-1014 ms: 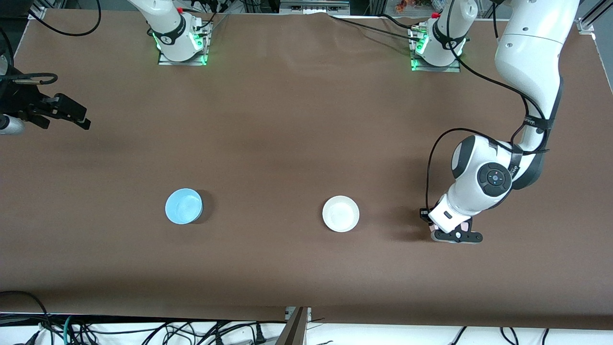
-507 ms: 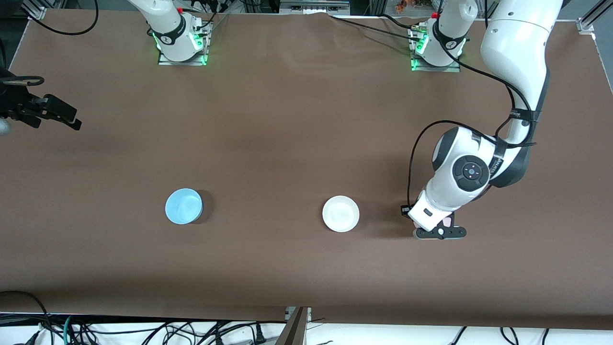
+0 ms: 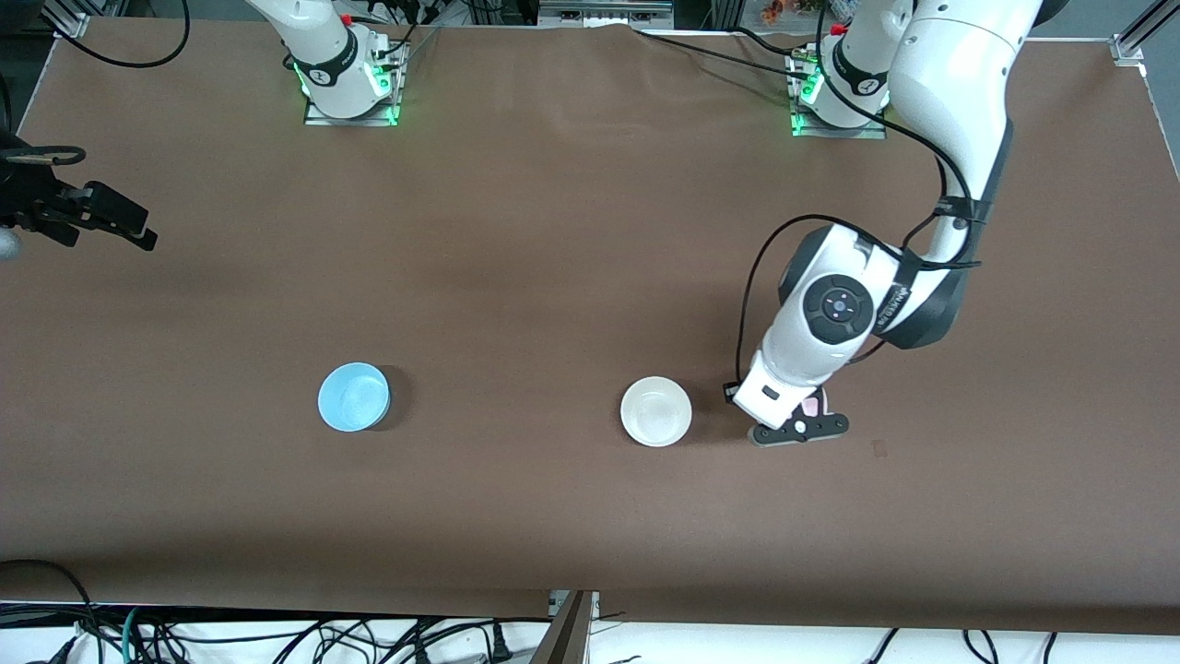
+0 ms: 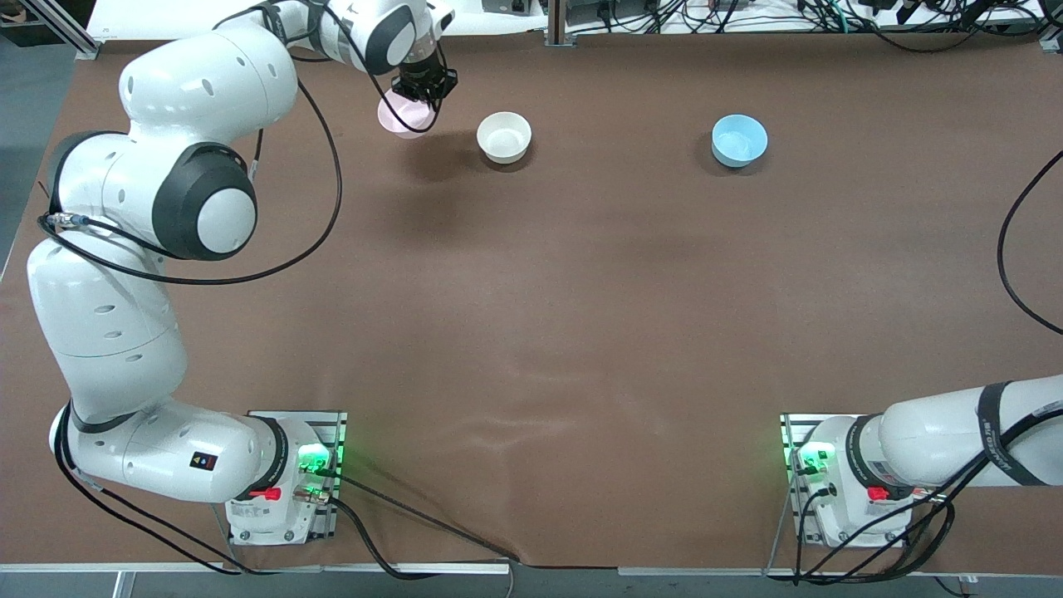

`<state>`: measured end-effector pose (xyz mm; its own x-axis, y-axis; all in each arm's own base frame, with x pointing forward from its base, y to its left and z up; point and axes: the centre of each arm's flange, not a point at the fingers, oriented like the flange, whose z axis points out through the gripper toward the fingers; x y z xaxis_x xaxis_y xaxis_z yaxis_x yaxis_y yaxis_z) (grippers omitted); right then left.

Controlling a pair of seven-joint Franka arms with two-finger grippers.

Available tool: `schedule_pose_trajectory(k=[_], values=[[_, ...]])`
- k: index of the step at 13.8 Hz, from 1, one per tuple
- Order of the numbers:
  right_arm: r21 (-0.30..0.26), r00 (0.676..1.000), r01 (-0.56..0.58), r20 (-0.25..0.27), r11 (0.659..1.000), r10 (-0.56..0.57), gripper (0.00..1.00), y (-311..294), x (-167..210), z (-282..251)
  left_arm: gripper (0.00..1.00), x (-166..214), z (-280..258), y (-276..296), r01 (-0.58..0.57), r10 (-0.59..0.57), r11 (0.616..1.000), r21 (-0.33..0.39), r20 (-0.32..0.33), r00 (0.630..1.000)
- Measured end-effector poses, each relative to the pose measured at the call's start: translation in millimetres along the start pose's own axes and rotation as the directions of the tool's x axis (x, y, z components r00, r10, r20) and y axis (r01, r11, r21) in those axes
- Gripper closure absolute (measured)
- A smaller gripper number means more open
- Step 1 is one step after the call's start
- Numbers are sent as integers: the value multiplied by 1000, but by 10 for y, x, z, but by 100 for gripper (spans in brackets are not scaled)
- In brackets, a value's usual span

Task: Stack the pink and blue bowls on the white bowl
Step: 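Lift the pink bowl and carry it over the white bowl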

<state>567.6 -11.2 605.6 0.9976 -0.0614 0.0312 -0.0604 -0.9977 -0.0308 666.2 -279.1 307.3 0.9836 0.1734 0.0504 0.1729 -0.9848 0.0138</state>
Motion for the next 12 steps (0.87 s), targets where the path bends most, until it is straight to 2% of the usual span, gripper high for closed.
schedule_pose_trajectory(k=[4,12], values=[[0,1000,0,0,1000,0,0,-1,0,0,97,-235,-58,377,40,-40,999,5,0,999],[0,1000,0,0,1000,0,0,-2,0,0,97,-298,-251,724,188,-189,982,-28,-28,982]])
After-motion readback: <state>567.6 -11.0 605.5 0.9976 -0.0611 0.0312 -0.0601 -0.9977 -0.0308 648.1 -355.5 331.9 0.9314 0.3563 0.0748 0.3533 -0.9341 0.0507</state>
